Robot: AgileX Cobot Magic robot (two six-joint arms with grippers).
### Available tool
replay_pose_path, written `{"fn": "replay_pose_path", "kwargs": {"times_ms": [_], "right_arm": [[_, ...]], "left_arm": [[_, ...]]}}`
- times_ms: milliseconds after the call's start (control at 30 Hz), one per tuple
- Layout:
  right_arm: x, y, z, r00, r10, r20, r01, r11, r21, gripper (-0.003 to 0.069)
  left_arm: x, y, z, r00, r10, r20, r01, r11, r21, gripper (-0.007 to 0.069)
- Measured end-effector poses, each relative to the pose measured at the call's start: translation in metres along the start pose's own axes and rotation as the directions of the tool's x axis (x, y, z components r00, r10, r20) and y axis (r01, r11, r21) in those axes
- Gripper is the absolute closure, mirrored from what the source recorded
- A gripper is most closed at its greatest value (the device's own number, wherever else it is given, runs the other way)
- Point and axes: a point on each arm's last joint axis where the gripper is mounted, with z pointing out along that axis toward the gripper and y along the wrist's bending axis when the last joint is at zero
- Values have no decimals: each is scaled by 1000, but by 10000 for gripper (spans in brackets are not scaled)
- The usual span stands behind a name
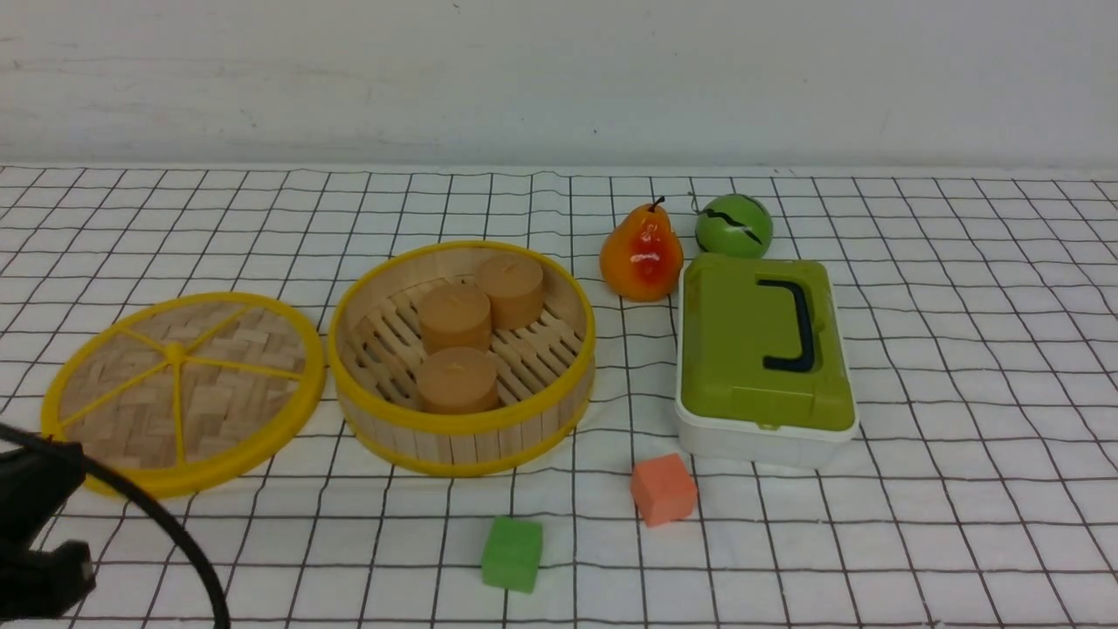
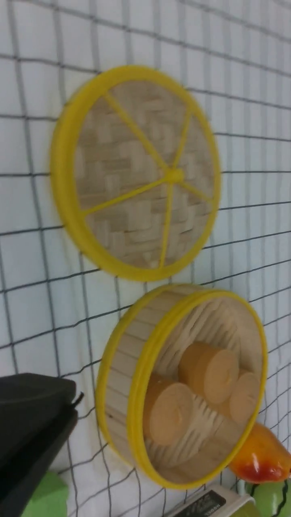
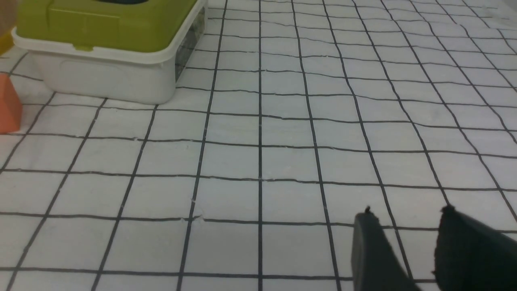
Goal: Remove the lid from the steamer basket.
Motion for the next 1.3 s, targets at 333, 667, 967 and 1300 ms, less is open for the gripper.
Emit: {"fn": "replay_pose_path", "kwargs": {"times_ms": [333, 667, 967, 1300], "right_arm": [[0, 0, 0, 1000, 0, 0, 0, 1000, 0, 419], [0, 0, 0, 1000, 0, 0, 0, 1000, 0, 419], [0, 0, 0, 1000, 0, 0, 0, 1000, 0, 419], [0, 0, 0, 1000, 0, 0, 0, 1000, 0, 419]], "left_arm": [[74, 10, -28, 909, -40, 414, 85, 992, -92, 638], [93, 4, -34, 940, -80, 332, 107, 992, -63, 637], [119, 3, -29, 980, -193, 55, 196, 978, -66, 637], [120, 3, -29, 986, -159, 46, 162, 984, -70, 637]]}}
